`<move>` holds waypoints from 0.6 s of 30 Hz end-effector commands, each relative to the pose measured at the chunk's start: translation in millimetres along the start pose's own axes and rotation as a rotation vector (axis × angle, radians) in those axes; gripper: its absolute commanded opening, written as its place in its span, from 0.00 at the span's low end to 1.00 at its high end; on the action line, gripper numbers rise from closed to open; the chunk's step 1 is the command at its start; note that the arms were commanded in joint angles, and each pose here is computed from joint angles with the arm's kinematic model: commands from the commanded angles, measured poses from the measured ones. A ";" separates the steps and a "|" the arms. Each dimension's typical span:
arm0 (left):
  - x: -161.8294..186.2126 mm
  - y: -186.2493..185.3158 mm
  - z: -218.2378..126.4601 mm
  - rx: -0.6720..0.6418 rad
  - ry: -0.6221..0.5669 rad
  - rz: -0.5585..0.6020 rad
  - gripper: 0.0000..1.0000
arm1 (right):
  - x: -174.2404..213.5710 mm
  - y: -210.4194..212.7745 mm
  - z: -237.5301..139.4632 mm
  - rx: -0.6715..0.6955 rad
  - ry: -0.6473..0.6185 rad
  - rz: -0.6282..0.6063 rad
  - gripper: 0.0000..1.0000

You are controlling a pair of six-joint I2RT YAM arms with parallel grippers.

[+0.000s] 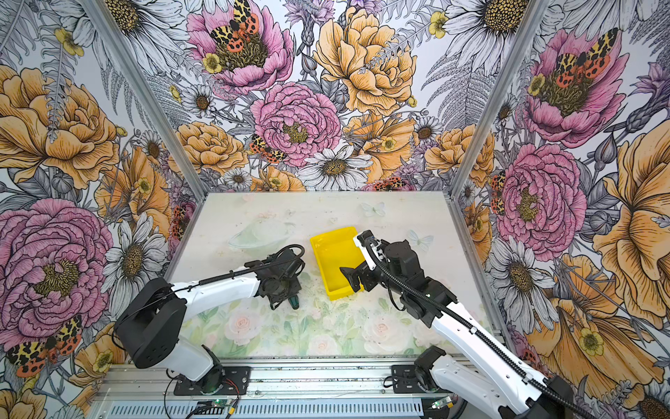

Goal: Put the screwdriver in the bin
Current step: 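Lift the screwdriver with the left gripper and carry it over the bin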

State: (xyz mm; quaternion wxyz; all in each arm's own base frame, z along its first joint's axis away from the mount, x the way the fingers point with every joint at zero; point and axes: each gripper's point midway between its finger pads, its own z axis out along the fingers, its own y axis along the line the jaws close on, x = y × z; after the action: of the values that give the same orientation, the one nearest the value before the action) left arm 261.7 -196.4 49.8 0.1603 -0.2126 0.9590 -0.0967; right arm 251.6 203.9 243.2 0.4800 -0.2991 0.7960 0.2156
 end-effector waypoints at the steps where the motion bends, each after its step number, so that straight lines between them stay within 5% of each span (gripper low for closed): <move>1: -15.5 -7.4 -19.0 0.047 -0.039 0.011 0.09 | -20.8 -3.6 -11.5 0.036 -0.060 0.004 0.99; 18: -48.0 -104.9 -91.3 0.281 -0.086 0.148 0.06 | -14.5 -32.9 -33.0 0.219 -0.116 0.096 1.00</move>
State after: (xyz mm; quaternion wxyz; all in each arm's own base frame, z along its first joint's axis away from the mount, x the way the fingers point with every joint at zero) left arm 310.8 -238.4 168.3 0.2415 -0.1618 0.9366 -0.1958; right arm 256.4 172.4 270.0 0.5357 -0.2196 0.7953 0.1797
